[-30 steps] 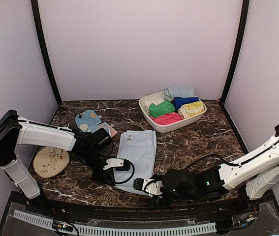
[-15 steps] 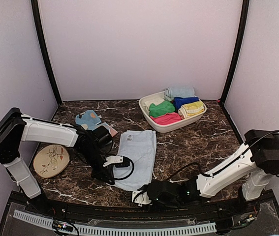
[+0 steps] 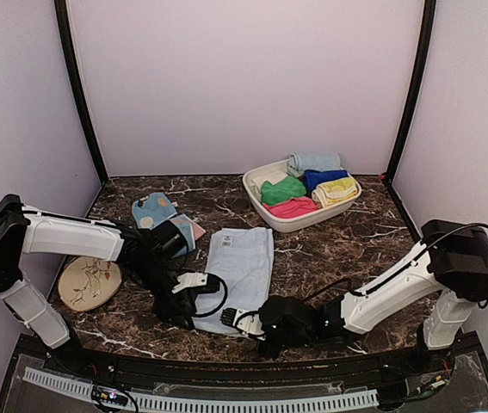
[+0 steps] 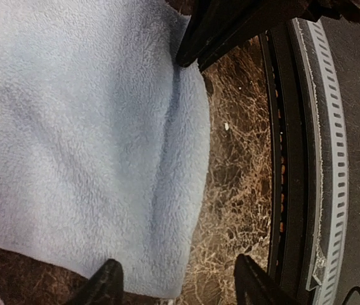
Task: Roll the towels
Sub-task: Roll the towel at the center of the board.
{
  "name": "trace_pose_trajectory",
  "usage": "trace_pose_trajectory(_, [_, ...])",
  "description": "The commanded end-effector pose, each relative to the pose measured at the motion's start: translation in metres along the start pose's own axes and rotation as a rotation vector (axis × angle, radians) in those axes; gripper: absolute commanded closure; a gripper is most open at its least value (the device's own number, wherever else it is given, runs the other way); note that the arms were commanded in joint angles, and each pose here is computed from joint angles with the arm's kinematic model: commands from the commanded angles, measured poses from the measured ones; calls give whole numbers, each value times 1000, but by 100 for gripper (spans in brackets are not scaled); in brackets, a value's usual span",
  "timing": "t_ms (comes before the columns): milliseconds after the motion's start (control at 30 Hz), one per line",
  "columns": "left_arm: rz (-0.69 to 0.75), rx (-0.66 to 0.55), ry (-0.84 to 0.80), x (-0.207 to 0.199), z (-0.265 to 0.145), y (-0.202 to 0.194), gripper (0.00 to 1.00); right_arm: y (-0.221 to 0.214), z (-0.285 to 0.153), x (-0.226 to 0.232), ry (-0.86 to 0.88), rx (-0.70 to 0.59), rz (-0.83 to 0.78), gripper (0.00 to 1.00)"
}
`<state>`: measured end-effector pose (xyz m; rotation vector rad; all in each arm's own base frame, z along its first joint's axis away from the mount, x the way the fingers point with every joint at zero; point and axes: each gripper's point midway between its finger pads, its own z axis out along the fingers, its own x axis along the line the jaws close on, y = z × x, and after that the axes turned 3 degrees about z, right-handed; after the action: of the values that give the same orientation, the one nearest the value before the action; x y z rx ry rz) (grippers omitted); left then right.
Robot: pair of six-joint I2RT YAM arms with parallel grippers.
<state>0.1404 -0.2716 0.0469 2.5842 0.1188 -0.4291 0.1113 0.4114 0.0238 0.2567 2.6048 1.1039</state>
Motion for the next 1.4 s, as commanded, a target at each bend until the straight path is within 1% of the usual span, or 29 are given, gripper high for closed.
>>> trace_pose_trajectory(0, [125,-73,126,2,-20,7,32,3,-8,1,150,45,232,100])
trace_pose_trajectory(167, [196,-50,150,4,-23,5,28,1,-13,1,375,101,485,100])
trace_pose_trajectory(267, [236,-56,157,5,-26,16,28,5,-14,-4,500,121,640,100])
trace_pose_trajectory(367, [282,-53,148,2,-25,31,28,11,-15,-7,606,134,743,100])
trace_pose_trajectory(433, [329,-26,153,0,-17,36,28,18,-17,-8,664,137,798,100])
trace_pose_trajectory(533, [373,9,162,0,-5,40,28,24,-19,-10,719,138,847,100])
trace_pose_trajectory(633, [380,26,161,2,5,42,29,27,-21,-13,749,148,887,100])
trace_pose_trajectory(767, [364,53,163,8,15,39,34,21,-18,-12,767,175,920,100])
trace_pose_trajectory(933, [336,48,150,9,21,37,39,23,-15,-15,787,158,959,100])
trace_pose_trajectory(1000, [319,52,143,9,24,35,43,25,-16,-20,786,135,974,100])
trace_pose_trajectory(1067, [291,56,130,8,26,32,50,27,-18,-26,780,105,994,100])
trace_pose_trajectory(1167, [238,46,98,7,26,31,65,24,-19,-32,751,88,1003,100])
trace_pose_trajectory(1233, [167,19,51,8,23,34,74,19,-17,-34,714,94,989,100])
trace_pose_trajectory(1300, [95,-13,6,11,17,37,83,14,-16,-39,665,95,972,96])
trace_pose_trajectory(1367, [36,-25,-27,16,13,35,89,9,-14,-44,606,98,957,93])
